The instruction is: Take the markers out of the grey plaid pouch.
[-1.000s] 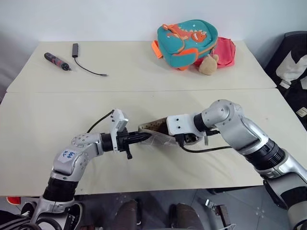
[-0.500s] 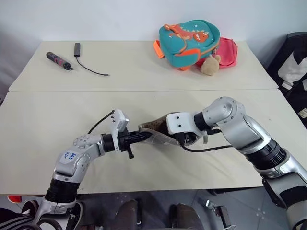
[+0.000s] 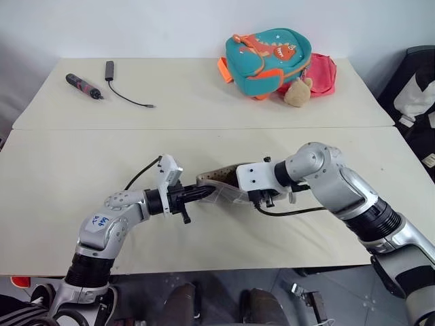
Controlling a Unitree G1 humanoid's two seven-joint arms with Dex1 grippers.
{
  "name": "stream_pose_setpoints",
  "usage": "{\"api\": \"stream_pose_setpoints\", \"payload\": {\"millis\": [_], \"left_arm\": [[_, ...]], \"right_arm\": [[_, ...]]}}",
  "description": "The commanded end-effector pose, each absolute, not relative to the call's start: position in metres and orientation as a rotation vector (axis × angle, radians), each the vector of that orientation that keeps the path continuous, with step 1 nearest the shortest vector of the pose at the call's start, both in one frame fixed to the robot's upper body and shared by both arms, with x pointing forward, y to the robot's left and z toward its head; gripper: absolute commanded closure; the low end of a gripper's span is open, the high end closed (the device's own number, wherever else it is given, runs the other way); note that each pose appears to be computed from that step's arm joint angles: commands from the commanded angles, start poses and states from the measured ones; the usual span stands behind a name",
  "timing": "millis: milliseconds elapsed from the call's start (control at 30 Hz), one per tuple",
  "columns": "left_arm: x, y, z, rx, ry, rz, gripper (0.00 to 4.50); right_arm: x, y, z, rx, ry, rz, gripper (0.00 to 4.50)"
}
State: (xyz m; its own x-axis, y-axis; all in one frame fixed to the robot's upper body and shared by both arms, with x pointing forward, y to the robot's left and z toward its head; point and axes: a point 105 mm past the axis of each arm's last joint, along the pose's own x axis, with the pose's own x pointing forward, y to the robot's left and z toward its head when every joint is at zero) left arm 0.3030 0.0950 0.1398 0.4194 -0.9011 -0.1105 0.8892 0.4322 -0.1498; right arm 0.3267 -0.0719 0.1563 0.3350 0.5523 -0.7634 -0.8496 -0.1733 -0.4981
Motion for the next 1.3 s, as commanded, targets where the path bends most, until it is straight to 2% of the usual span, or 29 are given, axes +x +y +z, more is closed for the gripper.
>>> {"api": "stream_pose_setpoints", "payload": {"millis": [33, 833, 1033, 1133, 1300], "left_arm": [[0.304, 0.095, 0.145, -0.061, 0.164, -1.106, 4.5], [0.297, 0.084, 0.144, -0.085, 0.159, -1.115, 4.5], [0.297, 0.083, 0.145, -0.082, 0.154, -1.115, 4.5], [0.298, 0.084, 0.146, -0.082, 0.152, -1.11, 4.5], [0.299, 0.084, 0.146, -0.077, 0.152, -1.106, 4.5]], "right_arm": [[0.323, -0.078, 0.149, -1.233, 0.384, 1.29, 3.41], [0.347, -0.09, 0.117, -1.241, 0.502, 1.143, 3.41], [0.339, -0.094, 0.104, -1.206, 0.584, 1.195, 3.41], [0.334, -0.087, 0.106, -1.166, 0.569, 1.228, 3.94], [0.338, -0.086, 0.119, -1.176, 0.518, 1.211, 3.97]]}}
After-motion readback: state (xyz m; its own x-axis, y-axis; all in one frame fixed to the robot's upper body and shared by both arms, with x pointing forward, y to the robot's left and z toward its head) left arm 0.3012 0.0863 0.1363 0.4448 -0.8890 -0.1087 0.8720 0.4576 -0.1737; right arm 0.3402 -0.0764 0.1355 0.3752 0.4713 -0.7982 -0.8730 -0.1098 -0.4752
